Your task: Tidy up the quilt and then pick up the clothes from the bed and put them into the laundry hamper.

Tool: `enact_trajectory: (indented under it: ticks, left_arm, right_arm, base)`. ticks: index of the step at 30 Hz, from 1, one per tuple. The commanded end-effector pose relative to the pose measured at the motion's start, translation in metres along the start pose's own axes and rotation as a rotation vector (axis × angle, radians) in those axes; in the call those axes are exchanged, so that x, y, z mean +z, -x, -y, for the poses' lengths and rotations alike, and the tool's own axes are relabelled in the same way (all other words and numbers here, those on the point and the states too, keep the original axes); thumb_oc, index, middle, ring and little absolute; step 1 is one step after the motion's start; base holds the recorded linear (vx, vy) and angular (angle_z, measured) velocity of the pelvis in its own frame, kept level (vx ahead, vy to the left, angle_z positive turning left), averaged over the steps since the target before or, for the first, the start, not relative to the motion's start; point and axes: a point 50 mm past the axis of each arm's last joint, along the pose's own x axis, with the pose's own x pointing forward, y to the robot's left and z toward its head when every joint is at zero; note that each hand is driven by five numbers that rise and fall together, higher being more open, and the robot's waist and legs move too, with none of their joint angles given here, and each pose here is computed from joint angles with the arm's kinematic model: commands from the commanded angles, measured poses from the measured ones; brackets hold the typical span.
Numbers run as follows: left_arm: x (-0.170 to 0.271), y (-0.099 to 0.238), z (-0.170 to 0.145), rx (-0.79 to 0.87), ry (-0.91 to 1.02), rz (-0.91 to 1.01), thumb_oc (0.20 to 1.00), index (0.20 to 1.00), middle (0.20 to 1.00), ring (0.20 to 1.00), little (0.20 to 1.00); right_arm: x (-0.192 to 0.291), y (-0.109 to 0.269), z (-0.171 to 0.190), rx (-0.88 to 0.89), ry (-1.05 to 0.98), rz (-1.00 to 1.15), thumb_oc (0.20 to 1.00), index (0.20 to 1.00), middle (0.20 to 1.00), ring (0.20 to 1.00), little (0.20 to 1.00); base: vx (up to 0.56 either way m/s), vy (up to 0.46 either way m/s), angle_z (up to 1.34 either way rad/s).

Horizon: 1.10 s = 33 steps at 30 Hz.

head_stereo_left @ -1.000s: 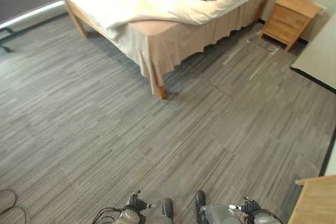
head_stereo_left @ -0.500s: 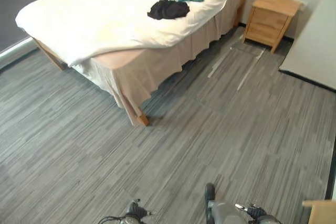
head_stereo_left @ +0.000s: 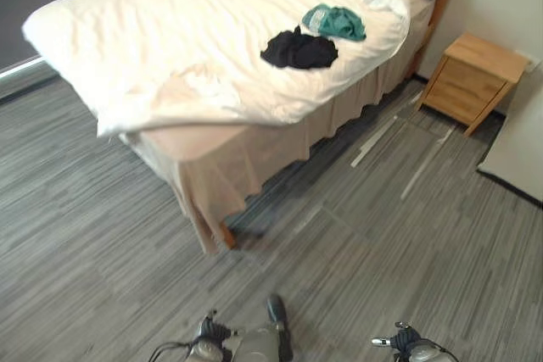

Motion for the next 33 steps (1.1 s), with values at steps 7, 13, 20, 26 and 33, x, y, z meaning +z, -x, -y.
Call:
enact_trajectory:
  ticks: [7,13,20,26,33]
  left_arm:
    - [0.043,-0.005,-0.007,-0.005,-0.089,0.134,1.000,1.000,1.000,1.000,1.000]
    - [0.029,-0.005,-0.016,0.044,0.009,0.076,1.000,1.000,1.000,1.000,1.000]
    - [0.040,-0.003,-0.063,0.322,0.593,0.169,1.000,1.000,1.000,1.000,1.000]
    - [0.164,0.061,-0.143,0.473,0.497,0.895,1.000,1.000,1.000,1.000,1.000]
    - [0.263,0.200,-0.169,0.556,0.080,1.642,1.000,1.000,1.000,1.000,1.000]
  right_arm:
    - [0.038,0.001,-0.020,0.078,-0.037,0.128,1.000,1.000,1.000,1.000,1.000]
    - [0.014,0.001,-0.019,0.088,-0.063,0.029,1.000,1.000,1.000,1.000,1.000]
    - [-0.009,0.000,0.005,0.018,-0.035,-0.031,1.000,1.000,1.000,1.000,1.000]
    - [-0.026,0.002,0.035,-0.064,-0.074,-0.052,1.000,1.000,1.000,1.000,1.000]
    - [-0.032,0.003,0.030,-0.035,-0.065,-0.074,1.000,1.000,1.000,1.000,1.000]
  base:
    - [0.40,-0.117,1.12]
    - [0.38,-0.413,1.62]
    - [0.18,-0.317,0.38]
    - [0.03,-0.103,0.52]
    - [0.07,-0.003,-0.21]
